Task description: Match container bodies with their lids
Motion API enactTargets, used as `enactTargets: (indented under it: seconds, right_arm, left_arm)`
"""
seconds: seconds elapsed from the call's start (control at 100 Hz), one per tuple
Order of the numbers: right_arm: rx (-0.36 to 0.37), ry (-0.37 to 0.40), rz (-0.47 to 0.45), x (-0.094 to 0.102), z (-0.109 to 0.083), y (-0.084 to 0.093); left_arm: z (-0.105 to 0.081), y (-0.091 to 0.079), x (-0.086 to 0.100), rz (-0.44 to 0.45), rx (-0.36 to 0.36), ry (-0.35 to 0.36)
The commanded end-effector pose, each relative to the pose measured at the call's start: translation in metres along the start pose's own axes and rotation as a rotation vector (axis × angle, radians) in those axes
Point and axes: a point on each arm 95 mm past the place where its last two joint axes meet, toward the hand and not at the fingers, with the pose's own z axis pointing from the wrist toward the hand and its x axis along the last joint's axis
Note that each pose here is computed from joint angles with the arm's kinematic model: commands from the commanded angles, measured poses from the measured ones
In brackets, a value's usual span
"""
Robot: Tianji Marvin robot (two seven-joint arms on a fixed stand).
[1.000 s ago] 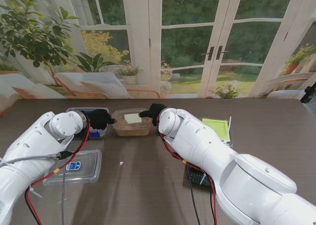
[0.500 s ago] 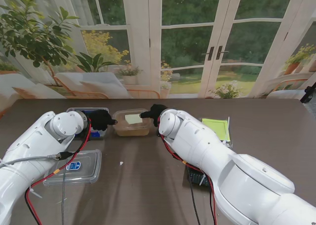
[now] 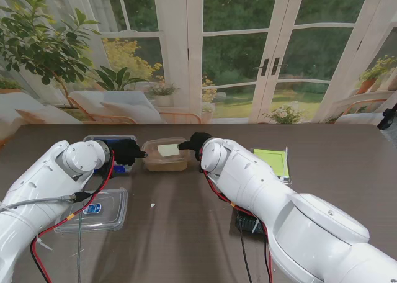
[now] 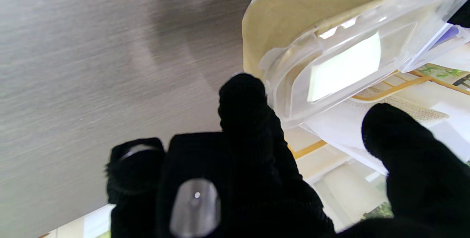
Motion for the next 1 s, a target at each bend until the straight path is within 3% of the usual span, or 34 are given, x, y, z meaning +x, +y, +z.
enactTargets:
  seconds: [0.0,0.99]
  right_arm:
    - [0.021,0.002,-0.004,0.0010,0.0002,-0.0034]
    - [0.015,-0.039,-0.066,-0.0028,0.0010,0.0035]
  left_arm:
    - [-0.0005,0.0006,0.0023,-0.001,-0.018,0.002]
    - [-0.0022,0.0004,-0.0008,-0.005,-0.020,0.006]
